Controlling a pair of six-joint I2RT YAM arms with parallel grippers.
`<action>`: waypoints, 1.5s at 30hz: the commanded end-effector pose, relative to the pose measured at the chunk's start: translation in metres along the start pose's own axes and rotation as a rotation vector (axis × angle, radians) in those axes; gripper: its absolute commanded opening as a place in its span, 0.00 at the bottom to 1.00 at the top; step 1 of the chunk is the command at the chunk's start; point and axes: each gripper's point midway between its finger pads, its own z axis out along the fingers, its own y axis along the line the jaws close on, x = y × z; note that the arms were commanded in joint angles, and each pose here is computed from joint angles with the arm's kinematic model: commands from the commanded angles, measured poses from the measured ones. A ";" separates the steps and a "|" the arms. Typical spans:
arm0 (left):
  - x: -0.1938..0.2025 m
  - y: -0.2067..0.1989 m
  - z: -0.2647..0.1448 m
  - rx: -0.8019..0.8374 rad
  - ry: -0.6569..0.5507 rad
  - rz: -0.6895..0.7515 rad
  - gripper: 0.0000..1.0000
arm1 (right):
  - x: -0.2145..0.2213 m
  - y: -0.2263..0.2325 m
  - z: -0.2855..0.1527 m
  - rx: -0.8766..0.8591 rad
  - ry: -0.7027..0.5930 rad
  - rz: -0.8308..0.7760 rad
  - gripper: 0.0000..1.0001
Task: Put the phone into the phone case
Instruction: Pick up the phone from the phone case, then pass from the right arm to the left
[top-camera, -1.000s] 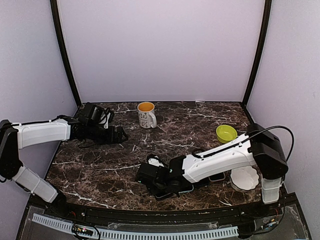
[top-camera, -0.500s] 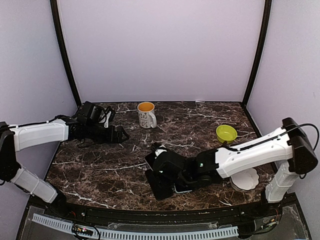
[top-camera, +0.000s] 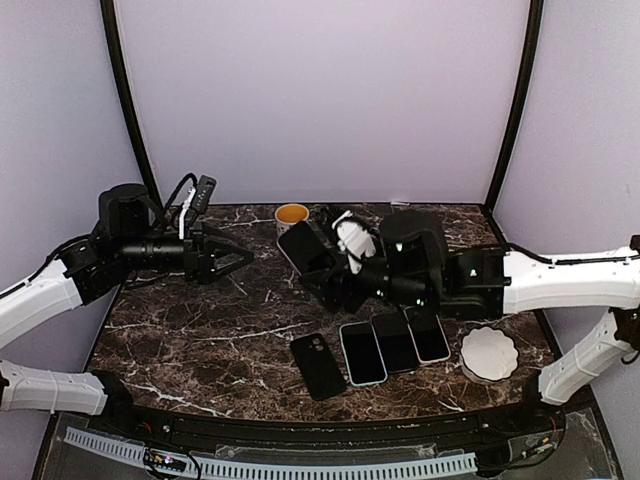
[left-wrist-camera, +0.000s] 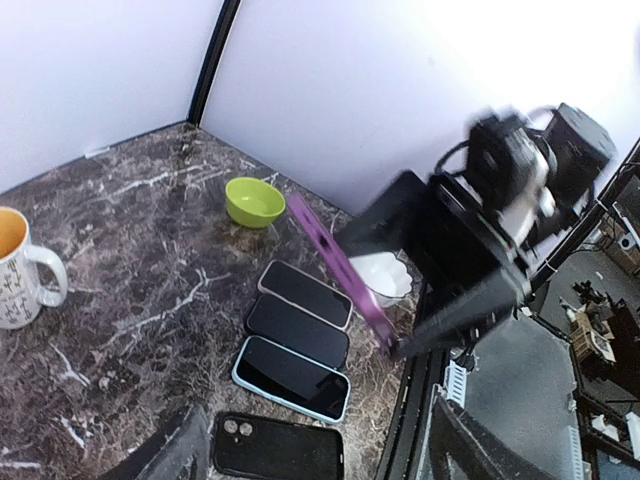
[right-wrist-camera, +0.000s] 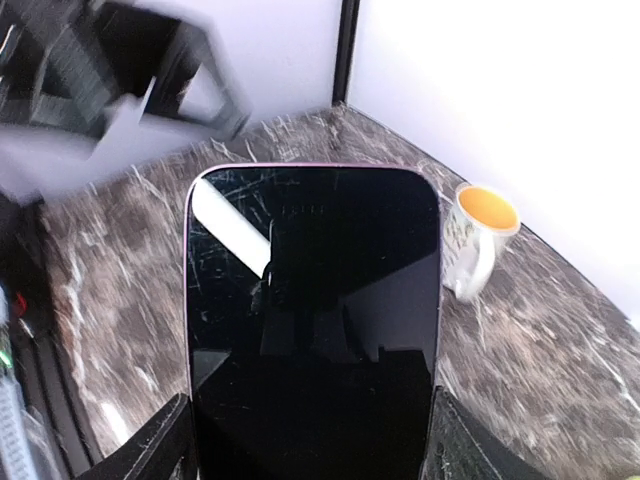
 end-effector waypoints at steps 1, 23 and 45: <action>-0.010 -0.006 -0.009 -0.015 -0.047 0.141 0.78 | -0.108 0.003 -0.039 -0.453 -0.258 0.257 0.00; -0.074 -0.059 -0.015 0.142 0.037 -0.018 0.92 | -0.102 -0.065 -0.046 -0.029 -0.092 -0.283 0.00; -0.075 -0.064 0.044 0.241 0.078 -0.126 0.43 | -0.121 -0.029 -0.025 0.085 -0.147 -0.631 0.00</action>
